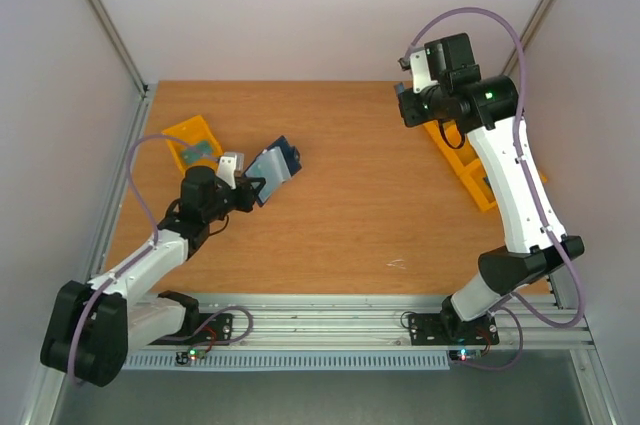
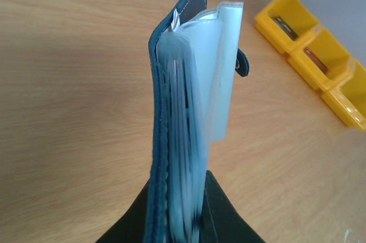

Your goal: Take the credit cards out of the card holder

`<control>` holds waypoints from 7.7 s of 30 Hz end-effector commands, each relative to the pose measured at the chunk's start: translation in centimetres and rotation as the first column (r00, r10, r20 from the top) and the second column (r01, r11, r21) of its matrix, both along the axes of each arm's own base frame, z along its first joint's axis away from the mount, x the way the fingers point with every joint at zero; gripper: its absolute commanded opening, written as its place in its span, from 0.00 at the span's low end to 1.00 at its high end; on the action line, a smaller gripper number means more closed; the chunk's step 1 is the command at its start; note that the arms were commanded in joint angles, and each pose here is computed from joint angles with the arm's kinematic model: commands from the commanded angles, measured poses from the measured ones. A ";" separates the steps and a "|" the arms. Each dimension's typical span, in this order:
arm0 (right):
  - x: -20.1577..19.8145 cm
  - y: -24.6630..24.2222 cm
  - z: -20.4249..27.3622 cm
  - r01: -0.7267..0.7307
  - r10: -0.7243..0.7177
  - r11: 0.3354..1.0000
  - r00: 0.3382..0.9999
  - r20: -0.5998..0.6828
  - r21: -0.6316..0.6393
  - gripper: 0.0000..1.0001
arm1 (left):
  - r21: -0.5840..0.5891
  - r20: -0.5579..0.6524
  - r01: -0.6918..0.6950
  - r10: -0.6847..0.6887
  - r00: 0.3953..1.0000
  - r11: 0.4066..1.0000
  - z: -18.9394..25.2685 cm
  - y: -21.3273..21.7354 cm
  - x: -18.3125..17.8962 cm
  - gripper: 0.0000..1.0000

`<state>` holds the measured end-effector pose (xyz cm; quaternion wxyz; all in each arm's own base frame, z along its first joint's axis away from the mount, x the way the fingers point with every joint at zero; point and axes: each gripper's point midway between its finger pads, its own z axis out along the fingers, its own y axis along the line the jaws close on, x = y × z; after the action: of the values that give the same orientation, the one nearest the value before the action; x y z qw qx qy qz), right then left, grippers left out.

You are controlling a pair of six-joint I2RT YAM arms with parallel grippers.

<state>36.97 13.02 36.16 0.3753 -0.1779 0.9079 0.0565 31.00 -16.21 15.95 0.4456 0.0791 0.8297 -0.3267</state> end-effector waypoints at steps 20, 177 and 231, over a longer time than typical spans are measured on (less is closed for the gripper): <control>2.8 -23.0 -9.8 0.185 -0.251 0.796 0.967 -0.037 -0.576 0.01 | -0.083 0.145 -0.080 0.091 0.985 0.993 2.1 2.1 4.6 0.00; -0.5 -30.5 -35.1 0.962 -0.794 0.066 -0.110 -0.597 -0.266 0.01 | 0.060 0.136 -0.036 0.028 0.990 0.998 0.2 2.2 5.5 0.00; 6.5 -10.5 -1.1 0.285 -0.329 0.874 0.943 0.046 0.393 0.09 | -0.095 0.344 0.235 -0.190 0.919 0.967 9.2 -2.0 3.0 0.00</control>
<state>43.94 -8.54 27.39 0.3856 0.2893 0.8736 0.0663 34.53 -16.56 18.21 0.4872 0.1502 0.7818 -0.3590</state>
